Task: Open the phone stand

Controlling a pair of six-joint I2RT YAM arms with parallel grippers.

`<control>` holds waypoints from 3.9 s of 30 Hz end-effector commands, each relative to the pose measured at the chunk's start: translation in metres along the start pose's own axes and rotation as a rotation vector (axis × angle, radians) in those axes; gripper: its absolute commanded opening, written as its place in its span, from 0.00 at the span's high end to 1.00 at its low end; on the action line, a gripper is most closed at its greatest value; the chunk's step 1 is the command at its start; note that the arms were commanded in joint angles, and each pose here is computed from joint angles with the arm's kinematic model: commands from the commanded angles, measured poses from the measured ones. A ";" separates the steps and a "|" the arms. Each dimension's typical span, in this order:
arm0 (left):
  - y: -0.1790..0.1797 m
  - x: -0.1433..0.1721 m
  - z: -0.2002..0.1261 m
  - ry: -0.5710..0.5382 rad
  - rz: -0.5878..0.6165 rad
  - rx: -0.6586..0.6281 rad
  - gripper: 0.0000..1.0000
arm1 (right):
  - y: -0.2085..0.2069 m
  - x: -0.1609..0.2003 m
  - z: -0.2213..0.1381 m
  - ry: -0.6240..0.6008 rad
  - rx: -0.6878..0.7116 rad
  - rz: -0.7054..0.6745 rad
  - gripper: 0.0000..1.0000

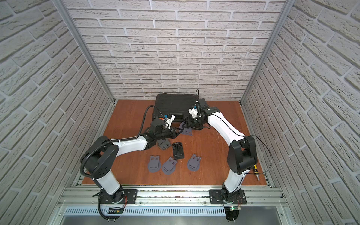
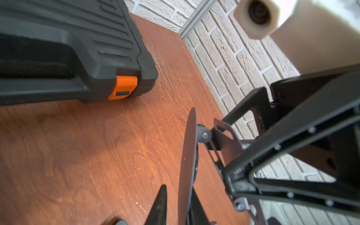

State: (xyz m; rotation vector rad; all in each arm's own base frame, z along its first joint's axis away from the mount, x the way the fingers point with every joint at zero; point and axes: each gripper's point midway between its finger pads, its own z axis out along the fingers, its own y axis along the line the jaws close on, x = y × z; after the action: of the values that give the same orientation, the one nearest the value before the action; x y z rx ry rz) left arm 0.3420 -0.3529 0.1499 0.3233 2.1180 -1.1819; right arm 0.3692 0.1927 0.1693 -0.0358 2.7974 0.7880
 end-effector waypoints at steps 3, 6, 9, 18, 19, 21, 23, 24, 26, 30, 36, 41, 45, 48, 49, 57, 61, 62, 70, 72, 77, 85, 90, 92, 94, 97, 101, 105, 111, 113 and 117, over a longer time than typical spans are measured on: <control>-0.004 -0.012 0.001 -0.064 -0.014 0.003 0.73 | 0.017 0.006 -0.016 0.010 -0.047 -0.002 0.94; -0.008 -0.008 0.003 -0.053 -0.008 0.019 0.71 | 0.017 0.005 -0.015 0.010 -0.049 -0.004 0.94; -0.013 -0.009 0.004 -0.059 -0.003 0.034 0.69 | 0.017 0.005 -0.014 0.012 -0.050 -0.002 0.94; -0.026 -0.009 0.009 -0.051 0.006 0.088 0.66 | 0.018 0.004 -0.009 0.021 -0.056 -0.001 0.94; -0.026 -0.008 0.011 -0.045 0.004 0.093 0.66 | 0.018 0.005 -0.009 0.023 -0.057 -0.001 0.94; -0.027 -0.007 0.014 -0.040 0.003 0.098 0.66 | 0.019 0.004 -0.008 0.024 -0.060 -0.002 0.94; -0.027 -0.007 0.017 -0.037 -0.002 0.104 0.66 | 0.020 0.004 -0.009 0.021 -0.061 -0.003 0.94; -0.027 -0.007 0.018 -0.037 -0.003 0.108 0.66 | 0.021 0.004 -0.008 0.023 -0.064 -0.005 0.94; -0.026 -0.007 0.021 -0.034 -0.009 0.110 0.67 | 0.021 0.004 -0.008 0.025 -0.064 -0.005 0.94; -0.026 -0.010 0.024 -0.042 -0.010 0.115 0.73 | 0.022 0.005 -0.007 0.028 -0.067 -0.007 0.94; -0.029 -0.013 0.025 -0.050 -0.002 0.117 0.92 | 0.021 0.005 -0.004 0.033 -0.066 -0.008 0.94; -0.029 -0.015 0.025 -0.058 0.000 0.120 1.00 | 0.022 0.005 -0.002 0.034 -0.070 -0.004 0.93; -0.032 -0.018 0.023 -0.074 0.006 0.130 1.00 | 0.022 0.004 -0.001 0.027 -0.075 0.002 0.87; -0.033 -0.021 0.023 -0.087 0.010 0.136 1.00 | 0.022 0.004 -0.002 0.014 -0.075 0.006 0.77; -0.033 -0.021 0.022 -0.090 0.011 0.139 1.00 | 0.022 0.003 -0.002 0.009 -0.071 0.008 0.74; -0.037 -0.020 0.023 -0.084 0.025 0.158 1.00 | 0.017 -0.005 -0.014 -0.077 -0.026 0.026 0.48; -0.037 -0.018 0.022 -0.081 0.034 0.164 1.00 | 0.019 -0.010 -0.022 -0.116 -0.017 0.025 0.36; -0.037 -0.018 0.021 -0.081 0.035 0.165 1.00 | 0.018 -0.011 -0.023 -0.121 -0.014 0.025 0.34; -0.039 -0.018 0.020 -0.082 0.046 0.167 1.00 | 0.020 -0.018 -0.027 -0.142 -0.004 0.018 0.23; -0.039 -0.018 0.020 -0.083 0.047 0.167 1.00 | 0.019 -0.019 -0.027 -0.143 0.005 0.020 0.25; -0.040 -0.019 0.019 -0.082 0.049 0.170 1.00 | 0.017 -0.022 -0.023 -0.135 0.017 0.018 0.33; -0.040 -0.019 0.018 -0.087 0.051 0.171 1.00 | 0.014 -0.024 -0.016 -0.108 0.025 0.014 0.35; -0.042 -0.020 0.018 -0.088 0.052 0.176 1.00 | 0.011 -0.022 -0.009 -0.084 0.032 0.013 0.33; -0.043 -0.021 0.017 -0.090 0.052 0.179 1.00 | 0.009 -0.022 -0.007 -0.079 0.037 0.014 0.33; -0.042 -0.020 0.017 -0.088 0.051 0.179 1.00 | 0.007 -0.021 -0.006 -0.075 0.046 0.014 0.32; -0.042 -0.020 0.017 -0.088 0.051 0.178 1.00 | 0.006 -0.021 -0.005 -0.075 0.052 0.011 0.31; -0.042 -0.019 0.018 -0.085 0.049 0.179 1.00 | 0.007 -0.021 -0.004 -0.071 0.046 0.010 0.37; -0.042 -0.019 0.018 -0.087 0.048 0.178 1.00 | 0.008 -0.021 -0.001 -0.060 0.032 0.009 0.49; -0.040 -0.020 0.020 -0.091 0.047 0.171 1.00 | 0.010 -0.018 -0.002 -0.054 0.022 0.013 0.49; -0.039 -0.019 0.020 -0.091 0.045 0.172 1.00 | 0.010 -0.017 -0.002 -0.054 0.021 0.014 0.45; -0.039 -0.021 0.021 -0.097 0.046 0.171 1.00 | 0.010 -0.015 -0.001 -0.050 0.017 0.016 0.41</control>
State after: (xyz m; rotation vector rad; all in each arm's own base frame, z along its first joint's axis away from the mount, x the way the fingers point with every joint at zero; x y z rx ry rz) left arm 0.3417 -0.3847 0.1596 0.3594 2.0336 -1.3006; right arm 0.3863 0.1957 0.1771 0.0291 2.7592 0.7335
